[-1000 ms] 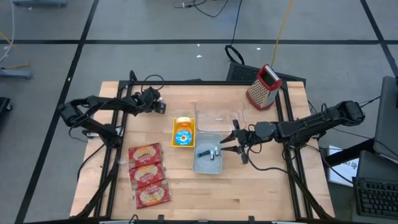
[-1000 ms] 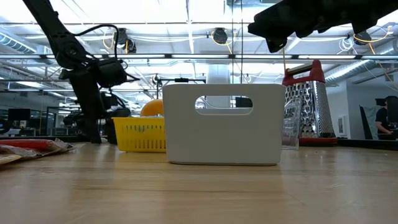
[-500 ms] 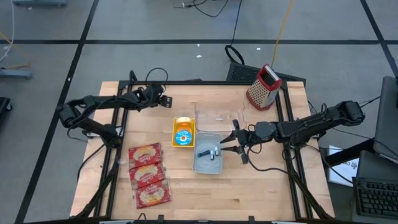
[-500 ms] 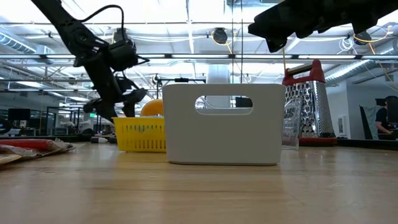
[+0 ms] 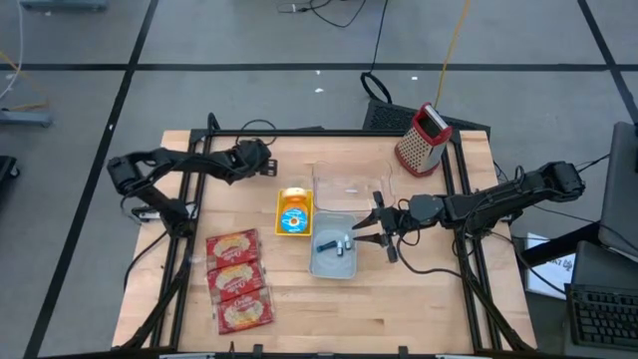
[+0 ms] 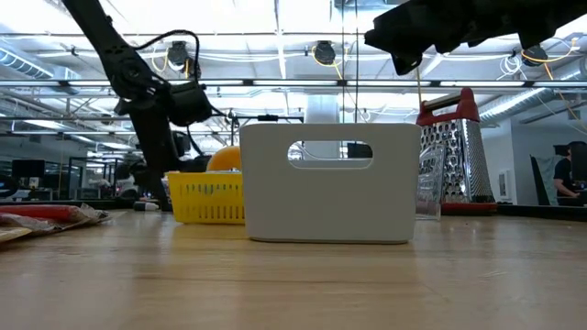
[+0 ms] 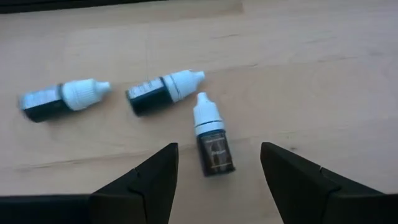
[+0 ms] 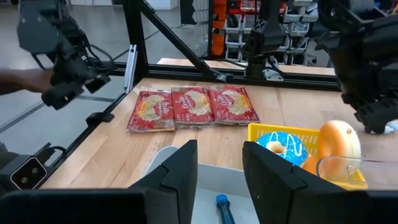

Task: Pick & Place Food Item
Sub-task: Put the brown food coloring bottle into the gray bin

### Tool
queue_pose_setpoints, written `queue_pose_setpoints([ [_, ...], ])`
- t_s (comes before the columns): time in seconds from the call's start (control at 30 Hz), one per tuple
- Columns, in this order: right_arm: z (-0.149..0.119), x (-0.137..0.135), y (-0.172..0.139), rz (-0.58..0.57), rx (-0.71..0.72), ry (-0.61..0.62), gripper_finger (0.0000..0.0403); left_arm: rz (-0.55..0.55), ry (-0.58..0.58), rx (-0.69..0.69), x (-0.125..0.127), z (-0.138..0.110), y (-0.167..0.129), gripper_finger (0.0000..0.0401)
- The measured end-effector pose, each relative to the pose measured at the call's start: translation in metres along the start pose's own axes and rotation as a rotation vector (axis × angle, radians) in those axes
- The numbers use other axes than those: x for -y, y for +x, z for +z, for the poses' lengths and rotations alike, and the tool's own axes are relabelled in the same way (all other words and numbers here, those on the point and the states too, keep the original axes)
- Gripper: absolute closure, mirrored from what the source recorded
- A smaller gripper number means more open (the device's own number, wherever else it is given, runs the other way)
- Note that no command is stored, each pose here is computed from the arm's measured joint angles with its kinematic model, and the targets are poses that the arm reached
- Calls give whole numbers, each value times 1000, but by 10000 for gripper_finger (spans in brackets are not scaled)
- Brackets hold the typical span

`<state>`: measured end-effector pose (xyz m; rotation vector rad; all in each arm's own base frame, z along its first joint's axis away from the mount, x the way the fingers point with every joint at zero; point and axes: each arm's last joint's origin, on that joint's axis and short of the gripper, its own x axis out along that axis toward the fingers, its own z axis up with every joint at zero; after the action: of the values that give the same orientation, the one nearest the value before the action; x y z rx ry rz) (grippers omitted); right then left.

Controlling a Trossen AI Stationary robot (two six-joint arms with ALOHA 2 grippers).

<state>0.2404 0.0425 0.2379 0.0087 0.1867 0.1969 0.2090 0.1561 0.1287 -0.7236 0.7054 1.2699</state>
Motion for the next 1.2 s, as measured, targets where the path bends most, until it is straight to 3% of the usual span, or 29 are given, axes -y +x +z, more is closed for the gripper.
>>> queue_pose_setpoints([
  [0.53,0,0,0,3,-2,19,288,48,-23,-3,2,-7,12,174],
  [0.9,0,0,0,2,-3,19,289,37,3,-6,4,-9,12,279],
  [1.2,0,0,0,1,-3,19,291,20,112,-5,5,-8,11,309],
])
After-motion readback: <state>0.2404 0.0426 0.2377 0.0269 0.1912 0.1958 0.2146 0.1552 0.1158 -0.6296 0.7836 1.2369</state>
